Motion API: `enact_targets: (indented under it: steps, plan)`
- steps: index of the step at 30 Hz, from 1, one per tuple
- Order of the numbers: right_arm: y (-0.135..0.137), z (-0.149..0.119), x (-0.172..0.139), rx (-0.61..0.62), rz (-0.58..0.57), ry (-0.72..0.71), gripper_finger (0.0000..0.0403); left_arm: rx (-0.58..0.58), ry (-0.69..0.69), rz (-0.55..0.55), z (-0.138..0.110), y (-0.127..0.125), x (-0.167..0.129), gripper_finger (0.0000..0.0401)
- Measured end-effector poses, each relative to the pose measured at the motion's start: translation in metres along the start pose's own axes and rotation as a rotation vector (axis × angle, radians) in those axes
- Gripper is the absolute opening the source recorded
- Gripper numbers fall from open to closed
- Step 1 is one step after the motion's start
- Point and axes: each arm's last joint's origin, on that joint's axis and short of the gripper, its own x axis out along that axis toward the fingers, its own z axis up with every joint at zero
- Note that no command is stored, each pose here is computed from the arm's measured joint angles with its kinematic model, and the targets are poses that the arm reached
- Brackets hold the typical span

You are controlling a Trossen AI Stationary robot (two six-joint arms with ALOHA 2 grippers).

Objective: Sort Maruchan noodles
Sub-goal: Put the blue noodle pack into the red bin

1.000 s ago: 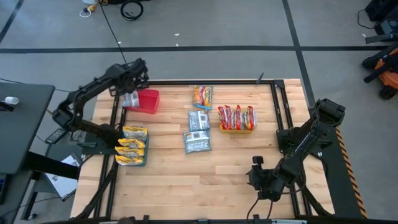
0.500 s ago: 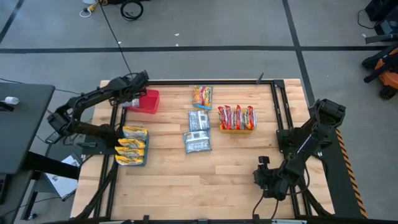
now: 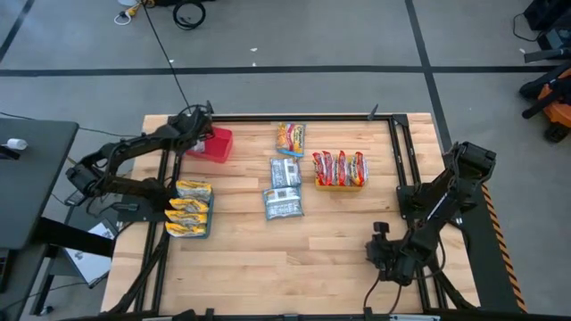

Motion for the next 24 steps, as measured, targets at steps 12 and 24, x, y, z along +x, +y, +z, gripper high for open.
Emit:
enact_targets:
  steps: [12, 24]
  plan:
    - [-0.007, 0.001, -0.005, 0.023, -0.015, 0.032, 0.0192, 0.204, 0.039, 0.067, 0.013, 0.000, -0.013, 0.0014]
    - [-0.011, 0.008, -0.002, 0.054, -0.044, 0.000, 0.0192, 0.424, 0.297, 0.099, 0.065, -0.001, -0.073, 0.0005]
